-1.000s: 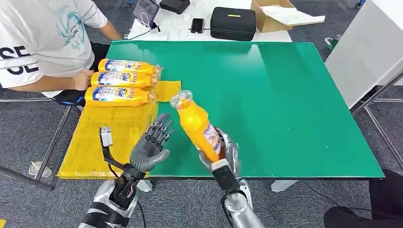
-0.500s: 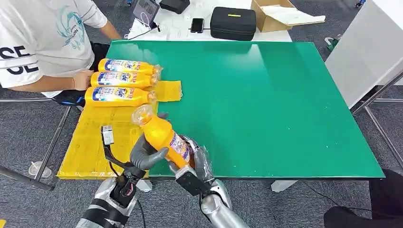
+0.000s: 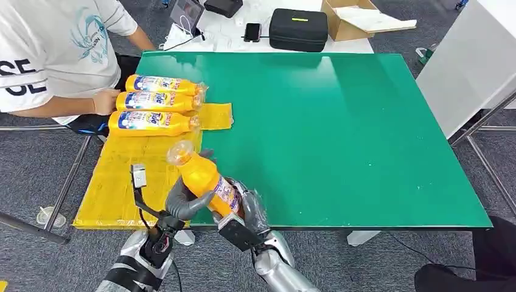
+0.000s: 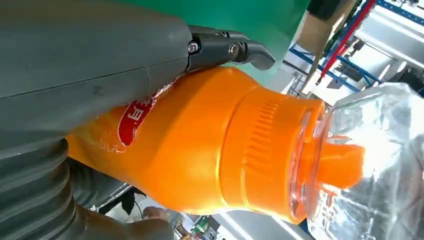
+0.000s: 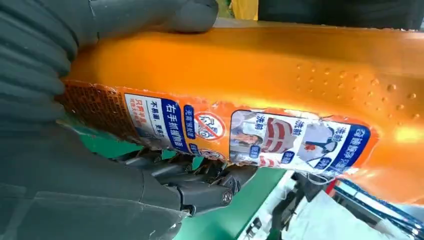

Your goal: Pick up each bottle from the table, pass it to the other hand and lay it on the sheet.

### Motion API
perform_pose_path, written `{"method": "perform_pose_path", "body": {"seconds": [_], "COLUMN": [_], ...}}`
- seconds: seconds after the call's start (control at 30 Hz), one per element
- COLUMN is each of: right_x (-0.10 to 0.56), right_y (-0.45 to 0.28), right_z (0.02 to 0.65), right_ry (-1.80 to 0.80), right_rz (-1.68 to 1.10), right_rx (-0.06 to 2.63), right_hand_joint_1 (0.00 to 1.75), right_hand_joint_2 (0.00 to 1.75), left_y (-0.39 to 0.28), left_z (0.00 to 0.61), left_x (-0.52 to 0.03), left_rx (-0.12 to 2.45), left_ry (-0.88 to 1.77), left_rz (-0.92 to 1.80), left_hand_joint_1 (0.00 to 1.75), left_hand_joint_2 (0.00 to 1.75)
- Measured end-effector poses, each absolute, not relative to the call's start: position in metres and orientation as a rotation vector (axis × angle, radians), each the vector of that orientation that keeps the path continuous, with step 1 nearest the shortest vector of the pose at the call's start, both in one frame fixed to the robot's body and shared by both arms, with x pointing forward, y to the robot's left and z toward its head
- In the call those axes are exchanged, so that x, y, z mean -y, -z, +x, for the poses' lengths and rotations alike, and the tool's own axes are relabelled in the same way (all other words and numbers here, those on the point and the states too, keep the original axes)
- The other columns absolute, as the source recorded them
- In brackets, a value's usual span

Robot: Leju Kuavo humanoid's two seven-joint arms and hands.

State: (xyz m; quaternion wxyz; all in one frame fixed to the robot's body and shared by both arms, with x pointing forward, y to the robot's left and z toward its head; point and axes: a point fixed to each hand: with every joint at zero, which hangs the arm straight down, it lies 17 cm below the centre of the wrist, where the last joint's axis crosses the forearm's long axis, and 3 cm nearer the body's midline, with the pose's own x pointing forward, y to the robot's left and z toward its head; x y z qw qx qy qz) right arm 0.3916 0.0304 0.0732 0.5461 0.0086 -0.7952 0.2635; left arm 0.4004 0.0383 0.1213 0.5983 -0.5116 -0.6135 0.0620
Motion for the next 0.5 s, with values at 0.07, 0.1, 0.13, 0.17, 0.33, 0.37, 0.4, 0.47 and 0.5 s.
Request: {"method": "perform_pose_path", "body": {"seconds": [0.07,0.1,0.13,0.17,0.33,0.37,0.4,0.47,0.5], "right_x": [-0.033,-0.035,-0.036,-0.037,-0.041,-0.042,-0.043,-0.043,-0.044], "right_y": [-0.07,-0.069,-0.069,-0.069,-0.067,-0.067,-0.067,-0.067,-0.066], "right_z": [0.39,0.389,0.389,0.389,0.388,0.388,0.388,0.388,0.388], "right_ry": [-0.636,-0.639,-0.642,-0.643,-0.65,-0.651,-0.65,-0.645,-0.643], "right_rz": [0.027,0.03,0.034,0.037,0.051,0.053,0.056,0.061,0.063], "right_rx": [1.873,1.868,1.864,1.862,1.847,1.846,1.844,1.842,1.84], "right_hand_joint_1": [1.75,1.75,1.75,1.75,1.75,1.75,1.75,1.75,1.75], "right_hand_joint_2": [1.75,1.75,1.75,1.75,1.75,1.75,1.75,1.75,1.75], "left_y": [-0.12,-0.12,-0.119,-0.119,-0.118,-0.118,-0.117,-0.117,-0.117], "left_z": [0.401,0.402,0.403,0.403,0.404,0.405,0.405,0.405,0.405], "left_x": [-0.039,-0.039,-0.039,-0.039,-0.041,-0.041,-0.042,-0.042,-0.042], "left_rx": [1.42,1.421,1.422,1.423,1.433,1.435,1.438,1.445,1.449], "left_ry": [-0.146,-0.145,-0.142,-0.141,-0.14,-0.142,-0.143,-0.14,-0.136], "left_rz": [-1.182,-1.18,-1.173,-1.169,-1.157,-1.154,-1.149,-1.14,-1.136], "left_hand_joint_1": [0.0,0.0,0.0,0.0,1.75,1.75,1.75,1.75,1.75], "left_hand_joint_2": [1.75,1.75,1.75,1.75,1.75,1.75,1.75,1.75,1.75]}}
